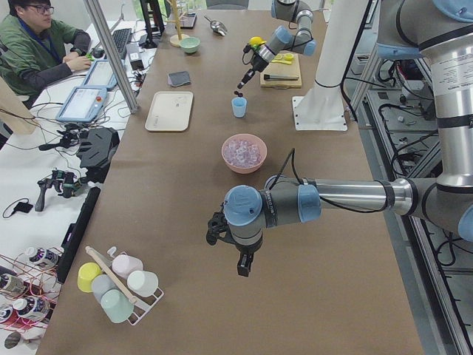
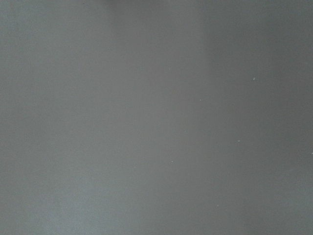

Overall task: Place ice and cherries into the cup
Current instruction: 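Carry the cherries with the right gripper to the light-blue cup, then open the right gripper above the cup to drop the cherries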

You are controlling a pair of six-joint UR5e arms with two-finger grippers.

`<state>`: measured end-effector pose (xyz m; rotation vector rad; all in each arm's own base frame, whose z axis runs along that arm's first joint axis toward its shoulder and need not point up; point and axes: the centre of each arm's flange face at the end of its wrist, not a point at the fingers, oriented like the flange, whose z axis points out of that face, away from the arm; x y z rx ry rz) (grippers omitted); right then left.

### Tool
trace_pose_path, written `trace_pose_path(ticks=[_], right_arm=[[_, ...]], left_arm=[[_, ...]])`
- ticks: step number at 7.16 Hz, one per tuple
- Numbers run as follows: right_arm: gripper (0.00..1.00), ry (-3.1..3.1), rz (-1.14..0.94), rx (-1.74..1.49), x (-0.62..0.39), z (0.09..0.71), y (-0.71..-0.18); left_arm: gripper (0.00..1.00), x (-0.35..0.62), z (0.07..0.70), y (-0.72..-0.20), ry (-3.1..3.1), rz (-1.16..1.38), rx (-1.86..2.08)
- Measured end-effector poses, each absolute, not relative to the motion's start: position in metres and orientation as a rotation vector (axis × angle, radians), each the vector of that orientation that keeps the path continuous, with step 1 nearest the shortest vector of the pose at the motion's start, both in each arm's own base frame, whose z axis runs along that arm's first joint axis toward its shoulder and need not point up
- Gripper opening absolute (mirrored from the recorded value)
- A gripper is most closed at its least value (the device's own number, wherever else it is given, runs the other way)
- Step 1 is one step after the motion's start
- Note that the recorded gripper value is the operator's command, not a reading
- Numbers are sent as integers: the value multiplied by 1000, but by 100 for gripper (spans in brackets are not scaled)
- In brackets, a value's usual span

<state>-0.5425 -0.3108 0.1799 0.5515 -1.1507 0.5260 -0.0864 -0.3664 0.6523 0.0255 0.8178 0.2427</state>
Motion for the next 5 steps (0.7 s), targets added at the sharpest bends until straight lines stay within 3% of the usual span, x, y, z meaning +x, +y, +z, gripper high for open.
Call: trace_pose_path(ticks=[1,5], right_arm=[[99,-1147,521,552,-544,181,-309],[100,-1128,483,558,-549,185,-305]], left_arm=[[99,-86,653,-367,818,243,25],[99,-84,653,-367,818,247,22]])
